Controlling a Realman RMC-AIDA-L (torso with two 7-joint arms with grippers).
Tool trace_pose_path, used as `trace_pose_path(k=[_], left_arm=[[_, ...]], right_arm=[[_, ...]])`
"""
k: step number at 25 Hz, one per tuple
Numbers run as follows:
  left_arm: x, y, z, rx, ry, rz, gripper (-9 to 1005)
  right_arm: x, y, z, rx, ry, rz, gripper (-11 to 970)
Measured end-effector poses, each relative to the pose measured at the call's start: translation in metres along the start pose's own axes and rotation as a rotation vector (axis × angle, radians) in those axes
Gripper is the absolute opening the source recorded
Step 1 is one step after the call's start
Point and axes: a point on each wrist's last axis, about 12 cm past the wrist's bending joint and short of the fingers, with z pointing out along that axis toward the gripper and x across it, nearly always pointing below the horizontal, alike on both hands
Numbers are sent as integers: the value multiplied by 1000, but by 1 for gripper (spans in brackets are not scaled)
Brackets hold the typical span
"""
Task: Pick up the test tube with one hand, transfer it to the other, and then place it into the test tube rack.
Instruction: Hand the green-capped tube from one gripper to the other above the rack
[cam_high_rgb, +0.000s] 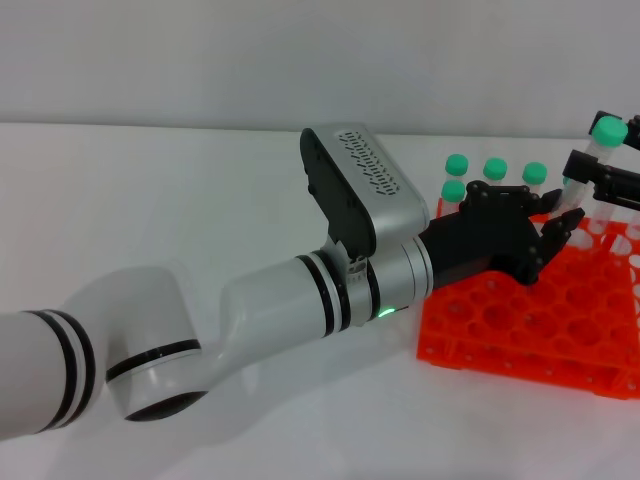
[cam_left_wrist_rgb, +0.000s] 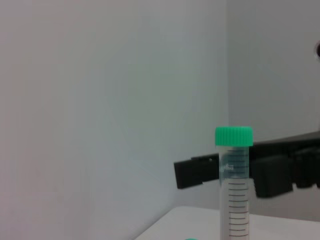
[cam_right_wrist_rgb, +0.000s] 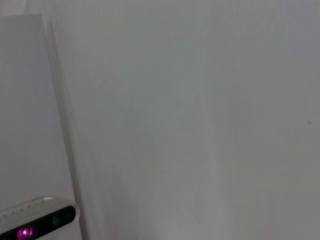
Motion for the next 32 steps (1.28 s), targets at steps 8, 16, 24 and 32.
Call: trace_pose_path(k=[8,16,24,32], left_arm=[[1,0,-1,-1,-1,-2,209],[1,0,-1,-2,2,0,211],[2,-1,-1,-7,0,21,212],[6,1,-8,-52,-11,89,214]], right_arm=[[-2,-1,3,3,-7,5,816],[-2,-2,0,11,-5,-17,525],[-2,-2,-2,12,-6,-20,225],[-3,-3,-4,22,-14,-27,219]])
